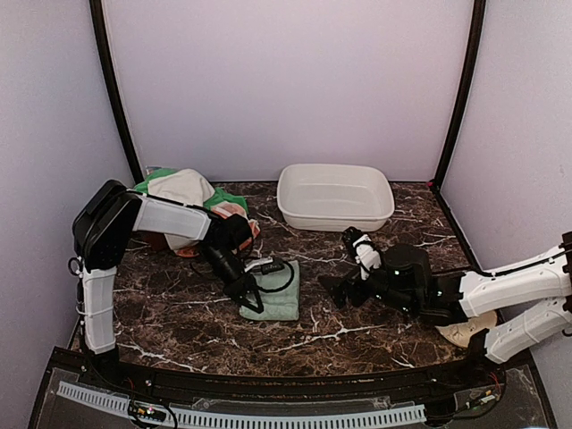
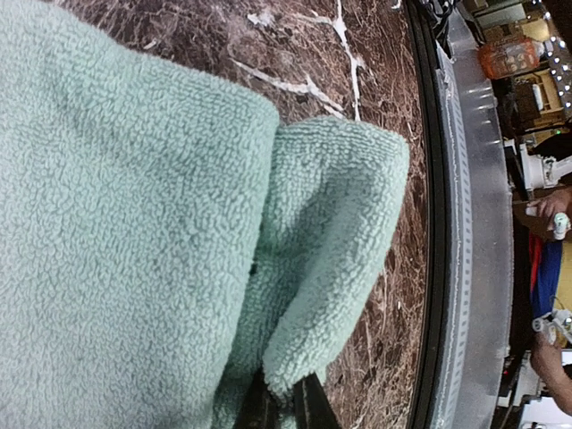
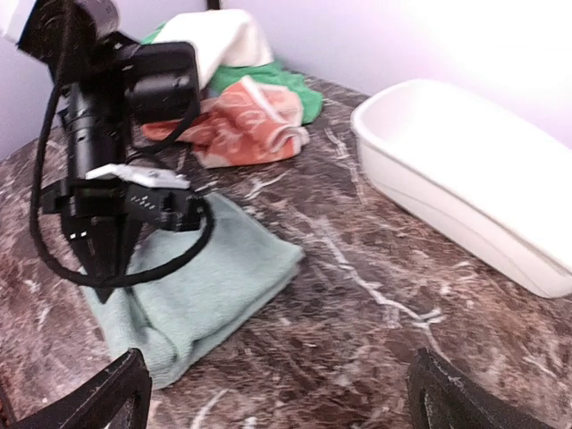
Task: Roll the towels
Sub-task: Roll the towel at the center of the board.
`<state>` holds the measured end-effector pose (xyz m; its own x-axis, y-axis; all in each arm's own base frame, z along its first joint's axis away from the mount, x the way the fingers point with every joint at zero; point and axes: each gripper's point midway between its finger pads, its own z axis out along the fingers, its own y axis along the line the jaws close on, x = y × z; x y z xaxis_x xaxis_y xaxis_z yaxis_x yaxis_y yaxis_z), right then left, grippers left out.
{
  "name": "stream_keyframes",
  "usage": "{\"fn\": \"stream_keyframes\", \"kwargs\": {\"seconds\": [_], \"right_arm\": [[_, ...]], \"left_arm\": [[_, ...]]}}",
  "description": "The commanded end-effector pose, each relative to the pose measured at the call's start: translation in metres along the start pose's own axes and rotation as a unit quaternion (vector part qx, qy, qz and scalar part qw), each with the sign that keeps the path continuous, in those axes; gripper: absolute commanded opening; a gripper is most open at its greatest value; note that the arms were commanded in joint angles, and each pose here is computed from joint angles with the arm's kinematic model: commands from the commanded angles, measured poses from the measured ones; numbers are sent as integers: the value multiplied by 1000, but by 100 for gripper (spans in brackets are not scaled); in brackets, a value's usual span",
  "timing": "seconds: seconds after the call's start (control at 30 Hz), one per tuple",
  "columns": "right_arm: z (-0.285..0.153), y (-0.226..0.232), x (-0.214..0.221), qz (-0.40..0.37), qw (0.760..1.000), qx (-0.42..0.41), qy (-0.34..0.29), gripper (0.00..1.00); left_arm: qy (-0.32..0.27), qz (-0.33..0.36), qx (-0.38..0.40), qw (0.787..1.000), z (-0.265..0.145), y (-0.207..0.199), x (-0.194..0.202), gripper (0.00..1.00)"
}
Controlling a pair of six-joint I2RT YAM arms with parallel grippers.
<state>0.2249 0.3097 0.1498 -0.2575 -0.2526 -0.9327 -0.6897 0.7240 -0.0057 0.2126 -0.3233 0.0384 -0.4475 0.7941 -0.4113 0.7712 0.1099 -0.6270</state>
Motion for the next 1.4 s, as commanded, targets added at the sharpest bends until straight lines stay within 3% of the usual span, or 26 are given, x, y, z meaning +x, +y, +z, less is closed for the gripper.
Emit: {"fn": "stream_keyframes", "kwargs": {"seconds": [0.0, 0.07, 0.17, 0.37, 0.53, 0.67, 1.03, 1.17, 1.27, 1.37], "right_arm": [[-6, -2, -4, -49, 998, 3, -36, 100], [2, 16, 13, -144, 990, 2, 3, 100], [5, 48, 33, -286, 958, -9, 19, 99], [21, 102, 56, -500, 865, -20, 3, 84], [44, 135, 60, -583, 810, -47, -28, 75], [65, 144, 73, -622, 780, -59, -30, 70], [102, 107, 108, -625, 777, -59, 35, 53], [103, 105, 116, -612, 785, -73, 57, 27], [101, 106, 126, -581, 803, -97, 92, 9], [99, 109, 129, -534, 828, -118, 123, 3]], "left_arm": [[14, -62, 34, 997, -1, 2, 6, 0], [18, -70, 26, 997, 0, 10, 6, 0], [34, -82, 9, 996, 3, 20, 11, 0], [77, -91, -48, 992, 6, 45, 28, 0], [91, -96, -59, 989, 7, 51, 34, 0], [88, -93, -56, 990, 6, 50, 32, 0], [87, -84, -48, 992, 4, 45, 28, 0], [87, -83, -48, 992, 4, 45, 27, 1], [80, -73, -57, 992, -1, 45, 22, 14], [66, -57, -83, 993, -16, 47, 15, 25]]}}
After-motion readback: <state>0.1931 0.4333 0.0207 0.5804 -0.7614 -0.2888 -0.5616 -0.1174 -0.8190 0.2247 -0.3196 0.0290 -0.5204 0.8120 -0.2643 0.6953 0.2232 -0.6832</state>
